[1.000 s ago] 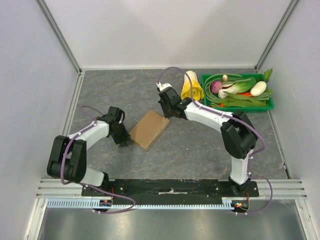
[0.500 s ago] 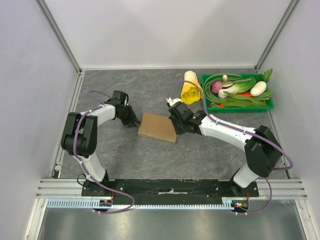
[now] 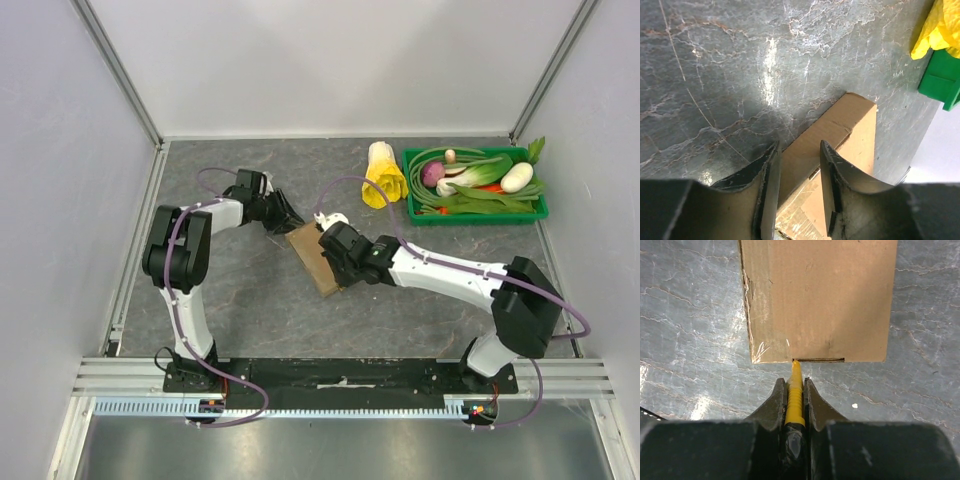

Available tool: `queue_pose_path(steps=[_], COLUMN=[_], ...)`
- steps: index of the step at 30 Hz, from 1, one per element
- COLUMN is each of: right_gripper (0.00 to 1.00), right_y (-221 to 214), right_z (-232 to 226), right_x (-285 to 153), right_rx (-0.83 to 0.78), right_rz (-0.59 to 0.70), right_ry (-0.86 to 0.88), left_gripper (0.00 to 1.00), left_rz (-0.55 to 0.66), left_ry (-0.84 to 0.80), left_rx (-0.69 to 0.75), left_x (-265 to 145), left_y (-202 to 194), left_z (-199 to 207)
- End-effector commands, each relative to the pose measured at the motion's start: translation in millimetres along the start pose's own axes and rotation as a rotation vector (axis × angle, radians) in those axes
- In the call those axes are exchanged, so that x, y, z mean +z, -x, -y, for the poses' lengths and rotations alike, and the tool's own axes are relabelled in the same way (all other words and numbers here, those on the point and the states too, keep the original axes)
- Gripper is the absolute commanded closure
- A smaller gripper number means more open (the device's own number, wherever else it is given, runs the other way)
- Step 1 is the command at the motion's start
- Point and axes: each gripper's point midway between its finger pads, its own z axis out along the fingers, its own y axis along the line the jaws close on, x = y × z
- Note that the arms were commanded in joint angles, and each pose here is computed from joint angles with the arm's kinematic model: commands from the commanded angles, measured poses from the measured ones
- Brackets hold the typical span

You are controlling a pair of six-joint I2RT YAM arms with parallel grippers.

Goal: Unpack the express box

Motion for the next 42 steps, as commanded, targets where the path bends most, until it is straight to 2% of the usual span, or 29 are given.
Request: queue_pose_path(steps=[1,3,7,10,12,13,15,17,20,27,32,35,39,42], right_gripper=[1.00,1.00,1.00,1.00,1.00,1.00,1.00,1.00,1.00,1.00,1.00,1.00,1.00,1.00], right_y=[44.9,43.6,46.4,63.3,71.2,82.5,85.5,93.0,97.8,101.5,108.4,110.2,109.4,106.6], right_z=[-9.0,-17.6,-24.7,-28.2,-29.6,-35.0,-36.7,-42.3,-46.1,-41.3,-43.9,-46.4,-52.4,-53.7], right_x=[-42.6,-61.5,-82.1,-83.1,-79.2,-79.5,-72.4,-63.2,-47.5,-16.3,-5.1,1.4,10.6,16.9], right_rx=[0.000,-0.034,-0.091,-0.084,-0.069,-0.056,-0.042,-0.037,-0.046,-0.032,-0.022,-0.024,-0.025,-0.020], right_rz=[0.163,0.175,0.215,0.287,0.324,0.375,0.404,0.443,0.459,0.484,0.507,0.508,0.493,0.480], right_ry=[0.016,0.068,0.140,0.148,0.144,0.161,0.166,0.179,0.170,0.096,0.084,0.084,0.099,0.100], left_gripper=[0.52,0.48,0.35,0.33,0.33,0.33,0.34,0.35,0.37,0.39,0.40,0.42,0.51,0.52], left_rz=[0.069,0.111,0.199,0.200,0.164,0.130,0.050,-0.002,-0.029,-0.054,-0.080,-0.090,-0.087,-0.092], left_ry=[0.044,0.167,0.275,0.288,0.218,0.195,0.061,0.001,-0.011,0.019,0.130,0.183,0.204,0.208], left_rx=[0.074,0.086,0.123,0.125,0.124,0.115,0.127,0.114,0.085,0.092,0.068,0.061,0.069,0.074], left_x=[-20.9,-36.0,-69.7,-85.2,-88.4,-85.1,-78.0,-72.7,-63.3,-47.0,-42.2,-42.3,-43.0,-42.5], left_y=[23.3,32.0,50.4,44.6,32.8,20.5,-5.2,-22.9,-39.6,-47.8,-55.8,-60.0,-59.6,-60.2], left_z=[15.5,1.3,1.9,5.4,17.7,14.5,24.8,26.9,15.3,0.1,-25.8,-36.9,-40.3,-41.0])
